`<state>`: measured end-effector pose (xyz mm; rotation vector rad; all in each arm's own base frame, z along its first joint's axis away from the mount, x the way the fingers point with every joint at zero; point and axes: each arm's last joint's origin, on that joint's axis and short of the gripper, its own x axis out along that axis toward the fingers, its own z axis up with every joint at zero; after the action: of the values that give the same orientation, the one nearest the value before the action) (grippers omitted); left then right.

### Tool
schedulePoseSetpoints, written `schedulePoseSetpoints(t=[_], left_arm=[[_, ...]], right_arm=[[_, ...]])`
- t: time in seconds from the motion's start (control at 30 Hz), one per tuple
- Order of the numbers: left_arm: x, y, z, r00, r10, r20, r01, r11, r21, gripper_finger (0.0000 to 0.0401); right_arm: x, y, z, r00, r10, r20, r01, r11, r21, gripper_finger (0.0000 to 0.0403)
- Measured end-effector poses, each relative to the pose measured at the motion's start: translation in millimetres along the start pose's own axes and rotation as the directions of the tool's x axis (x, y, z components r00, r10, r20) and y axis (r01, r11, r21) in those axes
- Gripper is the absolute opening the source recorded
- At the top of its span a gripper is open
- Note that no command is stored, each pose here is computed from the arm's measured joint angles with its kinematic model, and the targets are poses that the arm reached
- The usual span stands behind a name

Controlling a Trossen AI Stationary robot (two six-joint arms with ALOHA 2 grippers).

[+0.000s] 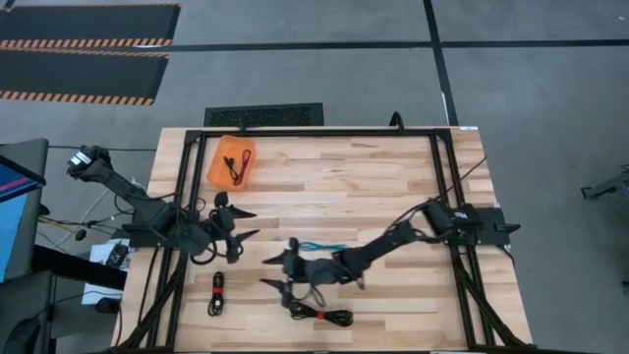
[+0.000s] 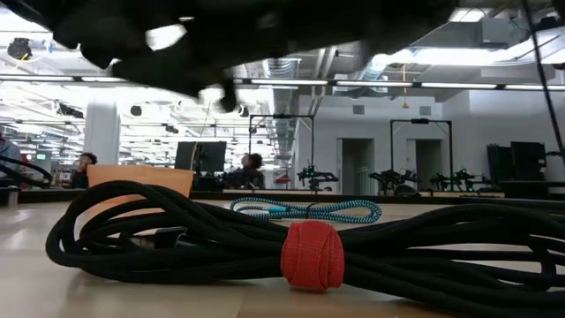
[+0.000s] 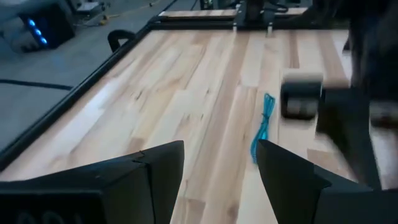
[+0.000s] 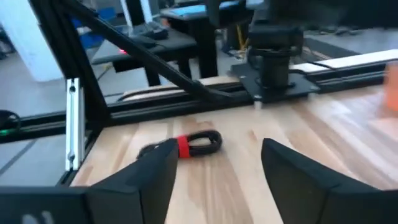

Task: Pick and place USB-C Cables
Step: Put the blue charger cable into the orange bin

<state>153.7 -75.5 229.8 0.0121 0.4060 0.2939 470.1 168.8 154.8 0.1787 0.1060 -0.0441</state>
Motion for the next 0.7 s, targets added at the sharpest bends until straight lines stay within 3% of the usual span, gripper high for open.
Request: schedulePoseSetpoints(t=[0.17,0.4,0.47,0.53,0.63,0.7], left_arm=[[-10.7,4.4,14.7,1.000,-0.009,-0.010,0.008,0.999,-0.052,0.0192],[-29.6,9.9,15.8,0.996,-0.007,-0.090,0.001,0.998,-0.064,0.0192],[-30.7,10.3,13.0,0.995,0.008,-0.103,-0.014,0.998,-0.061,0.0192],[-30.3,10.5,11.0,0.993,0.017,-0.117,-0.024,0.998,-0.064,0.0192],[-29.5,10.2,9.9,0.992,0.027,-0.124,-0.034,0.998,-0.056,0.0192],[-29.4,10.1,9.7,0.992,0.029,-0.125,-0.035,0.998,-0.051,0.0192]], right_arm=[[40.5,-2.7,-0.4,0.996,0.044,-0.075,-0.046,0.999,-0.027,0.0267],[69.5,-3.3,-10.0,0.951,-0.027,-0.309,0.002,0.996,-0.084,0.0268],[68.5,-4.6,-13.3,0.910,-0.095,-0.405,0.059,0.993,-0.100,0.0268],[61.3,-7.8,-12.6,0.836,-0.165,-0.523,0.115,0.985,-0.126,0.0268],[39.0,-9.9,4.1,0.710,-0.257,-0.656,0.176,0.966,-0.187,0.0268],[21.7,-5.5,21.7,0.663,-0.336,-0.669,0.209,0.941,-0.266,0.0267]])
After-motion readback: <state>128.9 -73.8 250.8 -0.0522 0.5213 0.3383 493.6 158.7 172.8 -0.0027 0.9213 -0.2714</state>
